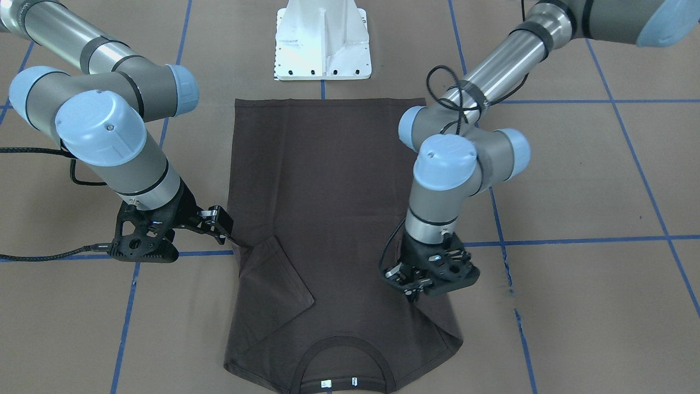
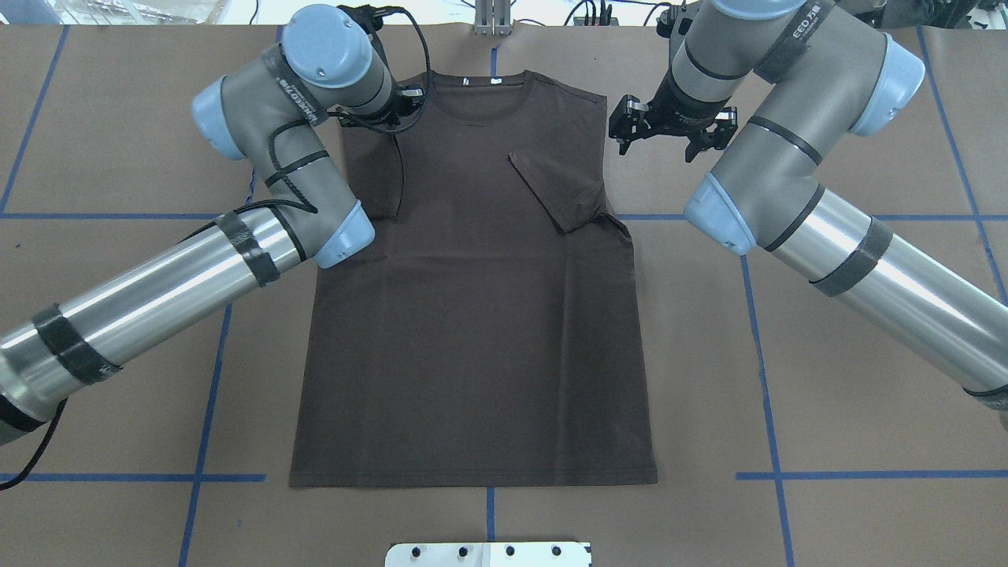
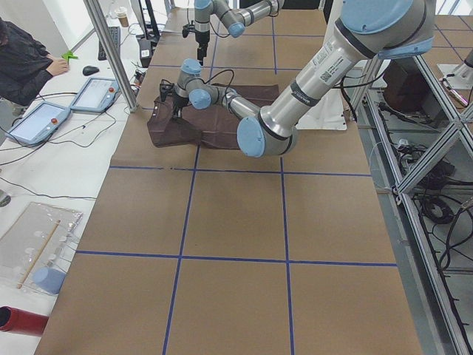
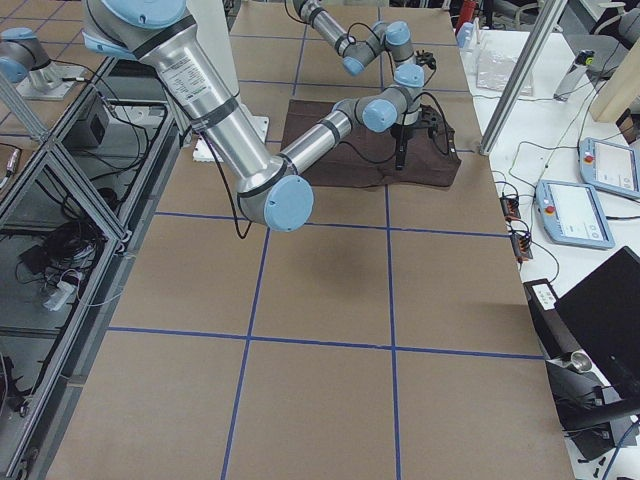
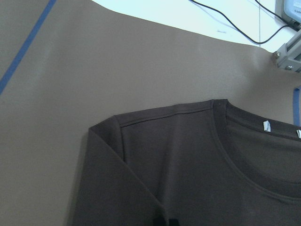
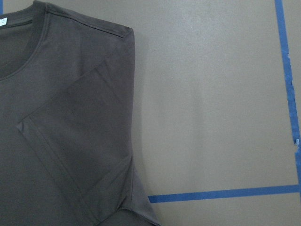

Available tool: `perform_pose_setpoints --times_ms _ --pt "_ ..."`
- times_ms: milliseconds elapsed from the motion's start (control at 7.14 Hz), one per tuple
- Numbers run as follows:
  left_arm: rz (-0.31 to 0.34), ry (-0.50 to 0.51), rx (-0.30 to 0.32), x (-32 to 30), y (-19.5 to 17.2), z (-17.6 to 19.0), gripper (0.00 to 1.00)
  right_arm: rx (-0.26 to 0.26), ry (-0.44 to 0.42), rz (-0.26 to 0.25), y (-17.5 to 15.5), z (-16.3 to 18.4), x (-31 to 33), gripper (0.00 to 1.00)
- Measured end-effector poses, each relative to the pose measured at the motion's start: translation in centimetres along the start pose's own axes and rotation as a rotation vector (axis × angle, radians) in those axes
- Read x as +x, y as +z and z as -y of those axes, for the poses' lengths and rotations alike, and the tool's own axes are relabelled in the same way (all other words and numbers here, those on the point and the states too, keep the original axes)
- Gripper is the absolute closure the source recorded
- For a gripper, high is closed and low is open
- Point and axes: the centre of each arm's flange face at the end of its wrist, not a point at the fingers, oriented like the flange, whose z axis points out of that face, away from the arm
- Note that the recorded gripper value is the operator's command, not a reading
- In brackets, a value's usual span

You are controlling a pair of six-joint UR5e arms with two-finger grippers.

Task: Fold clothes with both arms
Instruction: 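Fold the sleeve nearest the left gripper inward over the shirt body, then move the right gripper to the hem corner nearest the robot while left withdraws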

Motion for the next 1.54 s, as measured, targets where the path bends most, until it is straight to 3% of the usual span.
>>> perform_pose_setpoints --times_ms 140,700,980,1120,1400,1540 --pt "0.008 -0.001 -0.008 0.9 1.0 -0.5 0.01 0.000 0.003 0.001 0.0 -0.1 0.0 0.00" --pt "-0.116 0.036 -0.001 2.2 0.4 -2.2 0.00 -0.011 0.003 -0.016 1.1 -0.4 0.9 0.00" --pt "-0.178 0.073 -0.071 -1.0 -2.7 -4.2 0.00 -0.017 0.020 -0.003 1.1 -2.3 0.9 0.00" --pt "-0.184 0.115 -0.110 -2.8 -5.4 -5.3 0.00 -0.017 0.048 0.006 1.2 -5.5 1.0 0.00" --pt "-0.169 0.190 -0.133 -7.1 -11.4 -7.2 0.00 0.025 0.080 -0.002 2.9 -17.4 0.9 0.00" --pt "-0.171 0.203 -0.136 -9.8 -13.8 -8.2 0.00 0.042 0.105 0.017 3.7 -24.1 1.1 0.00"
